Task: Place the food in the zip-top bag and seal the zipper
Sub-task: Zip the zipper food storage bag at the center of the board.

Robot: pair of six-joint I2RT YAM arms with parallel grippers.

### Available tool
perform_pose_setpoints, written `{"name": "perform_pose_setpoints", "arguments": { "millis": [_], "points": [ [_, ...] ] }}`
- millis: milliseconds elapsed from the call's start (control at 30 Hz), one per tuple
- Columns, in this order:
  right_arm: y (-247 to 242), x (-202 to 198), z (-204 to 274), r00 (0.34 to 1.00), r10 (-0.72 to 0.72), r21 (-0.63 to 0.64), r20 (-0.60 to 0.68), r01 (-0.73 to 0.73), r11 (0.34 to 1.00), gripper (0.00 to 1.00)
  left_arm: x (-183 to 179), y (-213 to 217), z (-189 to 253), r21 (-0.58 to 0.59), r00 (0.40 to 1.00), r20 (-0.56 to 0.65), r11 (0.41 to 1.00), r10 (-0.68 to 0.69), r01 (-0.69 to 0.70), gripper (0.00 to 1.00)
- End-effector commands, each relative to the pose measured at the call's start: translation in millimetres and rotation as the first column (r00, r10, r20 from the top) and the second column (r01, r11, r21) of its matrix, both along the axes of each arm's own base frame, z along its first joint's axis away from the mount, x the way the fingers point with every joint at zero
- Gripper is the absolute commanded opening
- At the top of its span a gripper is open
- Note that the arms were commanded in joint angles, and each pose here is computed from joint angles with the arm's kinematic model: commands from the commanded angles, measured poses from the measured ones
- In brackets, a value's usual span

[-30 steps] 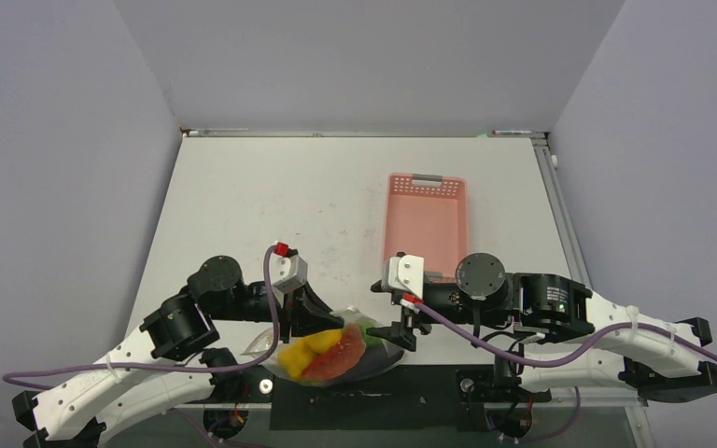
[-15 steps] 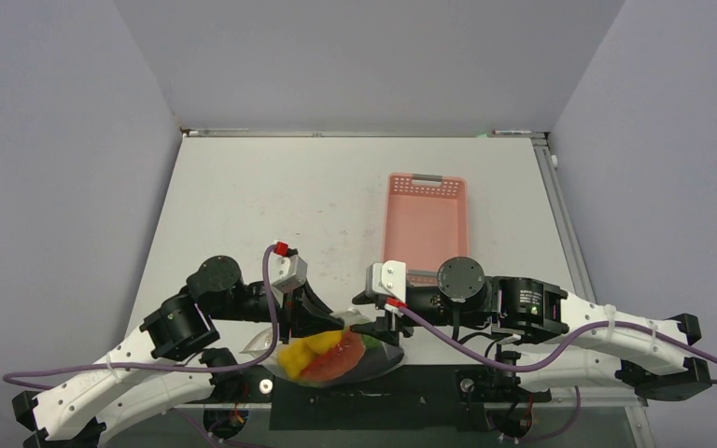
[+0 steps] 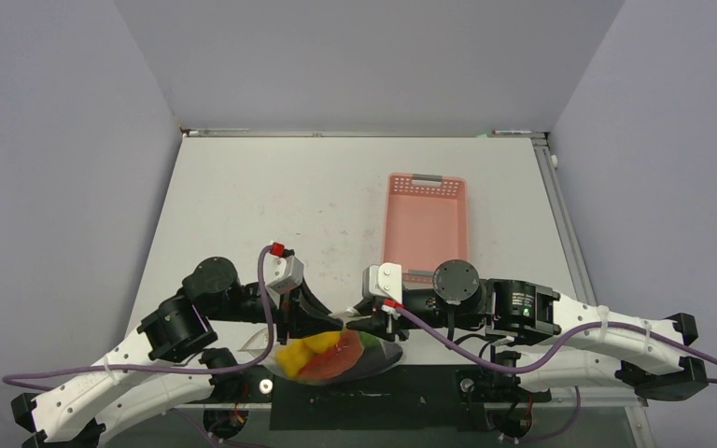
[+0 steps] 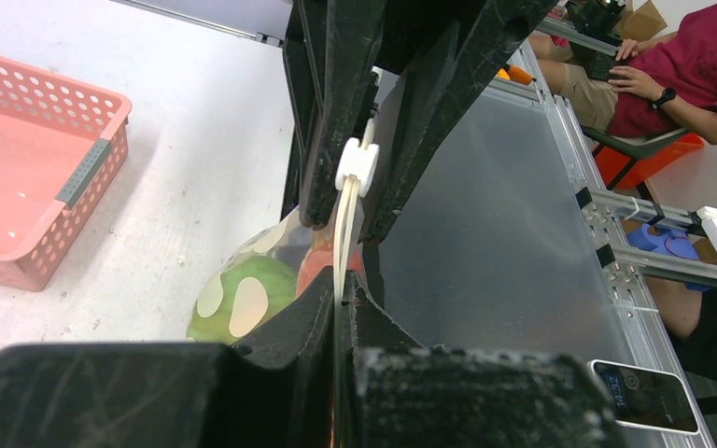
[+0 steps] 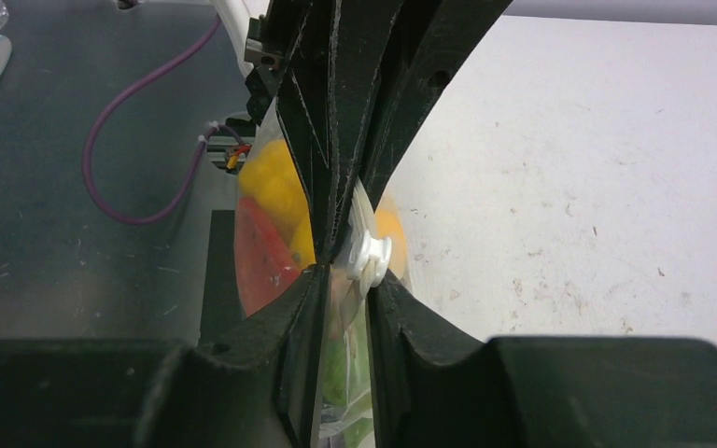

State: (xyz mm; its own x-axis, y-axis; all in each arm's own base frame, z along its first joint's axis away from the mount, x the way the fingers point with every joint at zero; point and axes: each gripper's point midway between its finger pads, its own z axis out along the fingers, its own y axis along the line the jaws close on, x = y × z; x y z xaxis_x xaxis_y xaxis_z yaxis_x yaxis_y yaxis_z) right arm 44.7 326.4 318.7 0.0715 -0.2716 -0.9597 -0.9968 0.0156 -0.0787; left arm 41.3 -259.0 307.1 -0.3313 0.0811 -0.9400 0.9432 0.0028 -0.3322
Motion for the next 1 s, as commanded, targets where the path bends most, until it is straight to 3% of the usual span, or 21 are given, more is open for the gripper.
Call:
{"name": "perform_pose_setpoints", "arguments": {
  "millis": [0, 133, 233, 533, 867, 967],
  "points": [
    [6.1, -5.5, 16.9, 1.0, 0.022, 0.076, -0.004, -0.022, 0.997, 0.19, -6.6, 1.5, 45.8, -0.143, 0.996, 0.085, 0.989, -0.022, 0.034, 0.0],
    [6.8, -6.0, 19.8, 1.0, 0.022, 0.09, -0.011, -0.021, 0.996, 0.14, -8.0, 1.6, 45.7, -0.145, 0.996, 0.083, 0.989, -0.029, 0.041, 0.0],
    [7.2, -5.1, 17.9, 1.0, 0.017, 0.08, -0.013, -0.016, 0.997, 0.05, -8.5, 1.8, 45.6, -0.148, 0.996, 0.084, 0.988, -0.031, 0.043, 0.0],
    [6.8, -0.9, 20.3, 1.0, -0.009, 0.081, -0.013, 0.01, 0.997, 0.05, -9.8, 3.9, 40.6, -0.138, 0.997, 0.073, 0.99, -0.03, 0.04, 0.0],
    [8.1, 3.4, 28.7, 0.998, -0.045, 0.069, -0.034, 0.047, 0.997, 0.05, -2.0, 5.7, 30.1, -0.09, 0.997, 0.076, 0.996, 0.014, -0.007, 0.38],
    [9.3, 1.9, 25.4, 0.998, -0.042, 0.05, -0.045, 0.044, 0.998, 0.05, -0.8, 3.8, 32.7, -0.107, 0.996, 0.084, 0.994, 0.015, -0.006, 0.46]
  ]
}}
